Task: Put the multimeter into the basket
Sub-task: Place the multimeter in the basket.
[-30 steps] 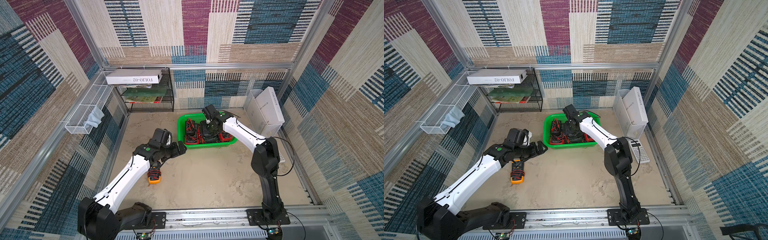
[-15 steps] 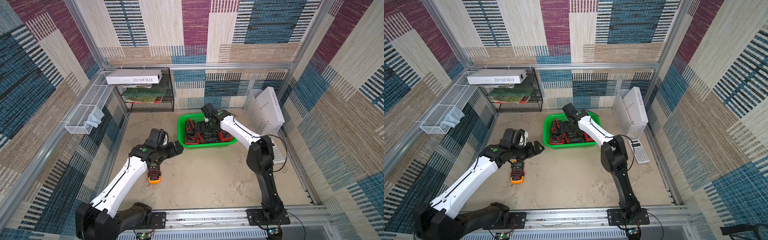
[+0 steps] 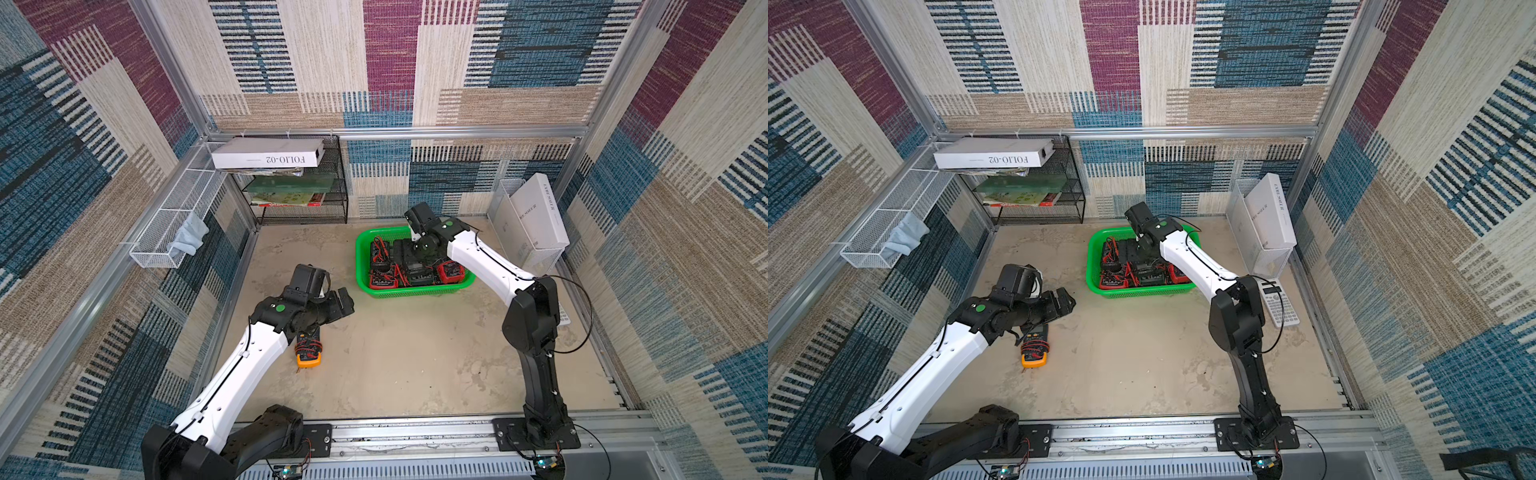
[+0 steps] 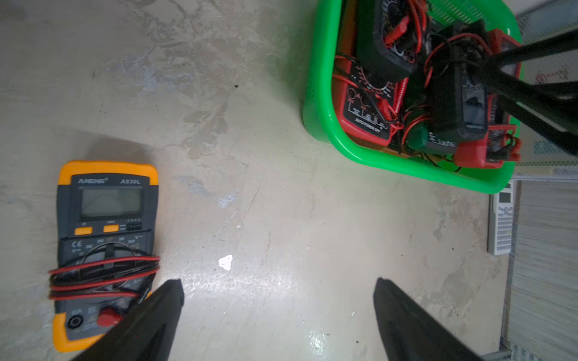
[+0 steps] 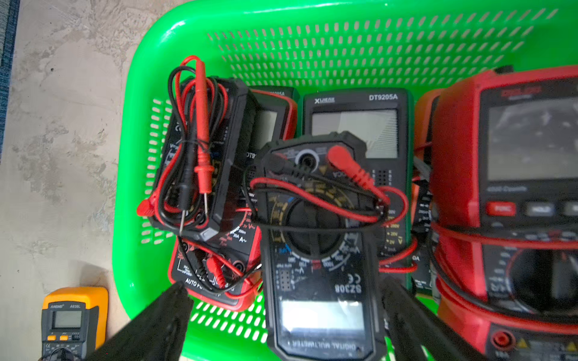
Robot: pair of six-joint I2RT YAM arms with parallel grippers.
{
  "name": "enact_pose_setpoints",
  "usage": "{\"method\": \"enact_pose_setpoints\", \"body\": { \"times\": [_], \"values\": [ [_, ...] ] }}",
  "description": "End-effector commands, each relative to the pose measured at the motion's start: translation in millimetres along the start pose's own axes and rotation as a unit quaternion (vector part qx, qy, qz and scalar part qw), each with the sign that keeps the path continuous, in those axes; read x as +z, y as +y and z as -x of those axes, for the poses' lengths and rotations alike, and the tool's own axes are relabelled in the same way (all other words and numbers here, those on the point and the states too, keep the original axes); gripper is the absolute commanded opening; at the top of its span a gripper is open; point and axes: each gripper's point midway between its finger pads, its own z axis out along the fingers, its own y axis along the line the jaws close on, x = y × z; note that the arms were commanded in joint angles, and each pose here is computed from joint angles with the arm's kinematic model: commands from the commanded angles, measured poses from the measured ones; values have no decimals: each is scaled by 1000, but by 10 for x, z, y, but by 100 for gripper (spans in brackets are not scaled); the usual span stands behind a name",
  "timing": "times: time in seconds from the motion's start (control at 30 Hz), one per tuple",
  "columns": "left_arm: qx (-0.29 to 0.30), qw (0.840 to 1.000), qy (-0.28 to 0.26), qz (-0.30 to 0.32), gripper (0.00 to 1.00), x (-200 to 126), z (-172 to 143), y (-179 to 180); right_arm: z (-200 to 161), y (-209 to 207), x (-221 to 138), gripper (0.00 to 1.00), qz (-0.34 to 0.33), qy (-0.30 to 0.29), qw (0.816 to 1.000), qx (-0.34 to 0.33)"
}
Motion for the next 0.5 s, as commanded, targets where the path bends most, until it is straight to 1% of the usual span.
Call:
{"method": "enact_pose_setpoints", "body": {
  "times": [0.0,0.17,0.33,0.47],
  "values": [
    [-14,998,-25,53,100,-38,16,242,39,35,-134,99,9,-17,1000,3],
    [-17,995,-51,87,100,-71,26,434,33,25,-325,100,17,-32,999,3],
    [-16,991,-58,119,100,-62,23,592,-1,41,-492,100,29,-46,999,2],
    [-22,989,-60,135,100,7,-3,712,-57,78,-641,100,41,-58,997,0]
  ]
}}
